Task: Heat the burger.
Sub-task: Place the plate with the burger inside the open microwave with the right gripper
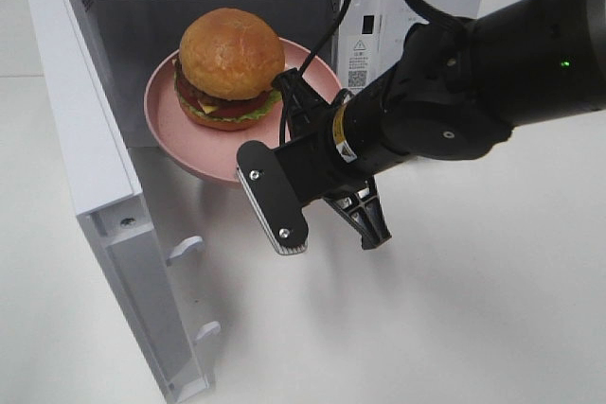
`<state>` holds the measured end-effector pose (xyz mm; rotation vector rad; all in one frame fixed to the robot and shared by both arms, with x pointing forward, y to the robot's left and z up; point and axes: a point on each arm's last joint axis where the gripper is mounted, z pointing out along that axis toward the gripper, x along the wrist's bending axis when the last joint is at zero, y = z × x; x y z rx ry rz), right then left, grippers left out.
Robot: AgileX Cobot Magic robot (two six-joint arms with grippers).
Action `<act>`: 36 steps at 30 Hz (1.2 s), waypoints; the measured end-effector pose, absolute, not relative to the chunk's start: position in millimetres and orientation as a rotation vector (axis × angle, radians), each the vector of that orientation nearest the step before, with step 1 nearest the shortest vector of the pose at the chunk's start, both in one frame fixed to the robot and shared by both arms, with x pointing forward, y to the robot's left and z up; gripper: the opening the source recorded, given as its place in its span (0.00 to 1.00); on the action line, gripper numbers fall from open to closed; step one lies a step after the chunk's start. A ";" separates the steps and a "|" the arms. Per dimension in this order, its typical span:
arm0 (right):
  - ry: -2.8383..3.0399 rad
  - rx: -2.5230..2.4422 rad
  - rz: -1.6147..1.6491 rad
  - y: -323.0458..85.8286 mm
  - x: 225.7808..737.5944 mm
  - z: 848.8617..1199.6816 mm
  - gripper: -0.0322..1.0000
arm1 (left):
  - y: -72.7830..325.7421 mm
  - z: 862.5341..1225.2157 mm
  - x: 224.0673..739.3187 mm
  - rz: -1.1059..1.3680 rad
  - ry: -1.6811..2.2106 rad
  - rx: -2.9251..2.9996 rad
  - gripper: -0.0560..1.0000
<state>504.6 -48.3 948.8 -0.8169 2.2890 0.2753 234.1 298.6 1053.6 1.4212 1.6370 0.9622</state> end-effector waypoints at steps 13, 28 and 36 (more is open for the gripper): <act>2.426 -0.785 0.207 -31.3 548.2 936.4 0.06 | 298.6 1053.6 234.1 0.962 1.637 1.421 0.98; 2.578 -0.502 0.321 -11.0 611.9 939.3 0.06 | 298.6 1053.6 234.1 0.962 1.637 1.421 0.98; 2.612 -0.333 0.364 3.9 633.8 938.3 0.06 | 298.6 1053.6 234.1 0.962 1.637 1.421 0.98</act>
